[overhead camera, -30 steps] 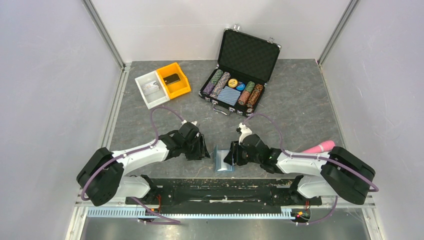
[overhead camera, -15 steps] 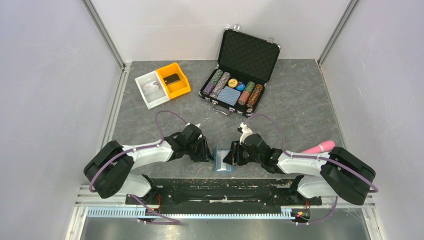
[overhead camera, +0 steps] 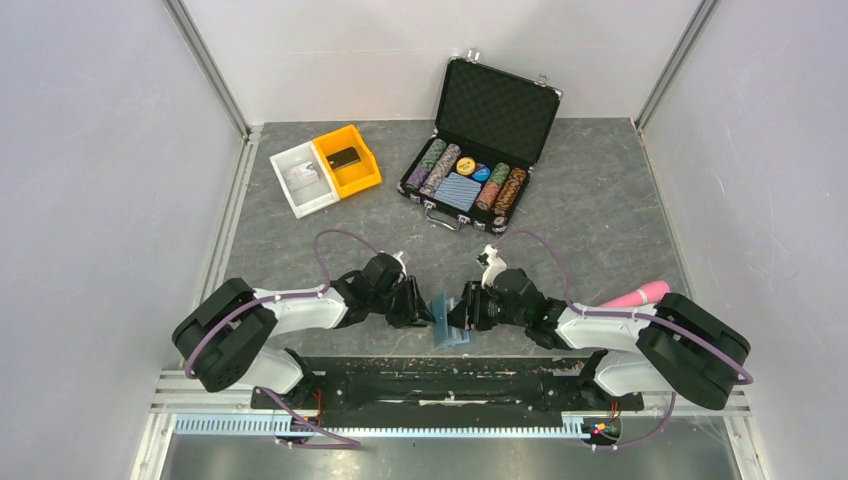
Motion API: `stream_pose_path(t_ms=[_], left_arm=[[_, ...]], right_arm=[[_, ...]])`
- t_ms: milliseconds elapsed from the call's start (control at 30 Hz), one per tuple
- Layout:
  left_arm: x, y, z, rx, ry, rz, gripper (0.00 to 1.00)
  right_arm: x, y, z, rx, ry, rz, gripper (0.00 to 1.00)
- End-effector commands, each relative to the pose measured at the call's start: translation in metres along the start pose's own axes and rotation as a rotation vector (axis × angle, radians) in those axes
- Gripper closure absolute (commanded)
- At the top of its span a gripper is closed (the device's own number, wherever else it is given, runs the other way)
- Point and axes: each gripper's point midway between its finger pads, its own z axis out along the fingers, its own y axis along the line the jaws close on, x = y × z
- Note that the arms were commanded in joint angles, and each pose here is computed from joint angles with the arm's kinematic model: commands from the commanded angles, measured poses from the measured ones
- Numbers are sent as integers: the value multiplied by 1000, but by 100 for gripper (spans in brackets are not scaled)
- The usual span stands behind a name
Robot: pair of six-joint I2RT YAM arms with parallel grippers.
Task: Take the credit cards out of the card holder
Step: Remove the credit card from the card holder.
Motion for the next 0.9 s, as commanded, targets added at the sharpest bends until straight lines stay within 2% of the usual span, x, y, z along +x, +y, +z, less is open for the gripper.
stream_pose_path(t_ms=[0,200,367,567,700,867], left_arm=[[11,-1,4,17,34,-26,62],[12,-6,5,29,37,-21,62],[11,-8,3,32,29,-18,59],[0,9,-14,-92,-40,-8,52],[-8,8,-31,-113,-77,8,46],[-21,8,-48,-120,-119,-9,44]], right_arm=[[-13,41,-3,-193,-42,17,56],[-19,62,-9,-290,-60,23,55],[-15,59,-9,-283,-47,23,55],[-10,49,-5,-239,-30,4,55],[-10,46,1,-212,-15,-19,59],[-7,52,13,-207,18,-47,63]])
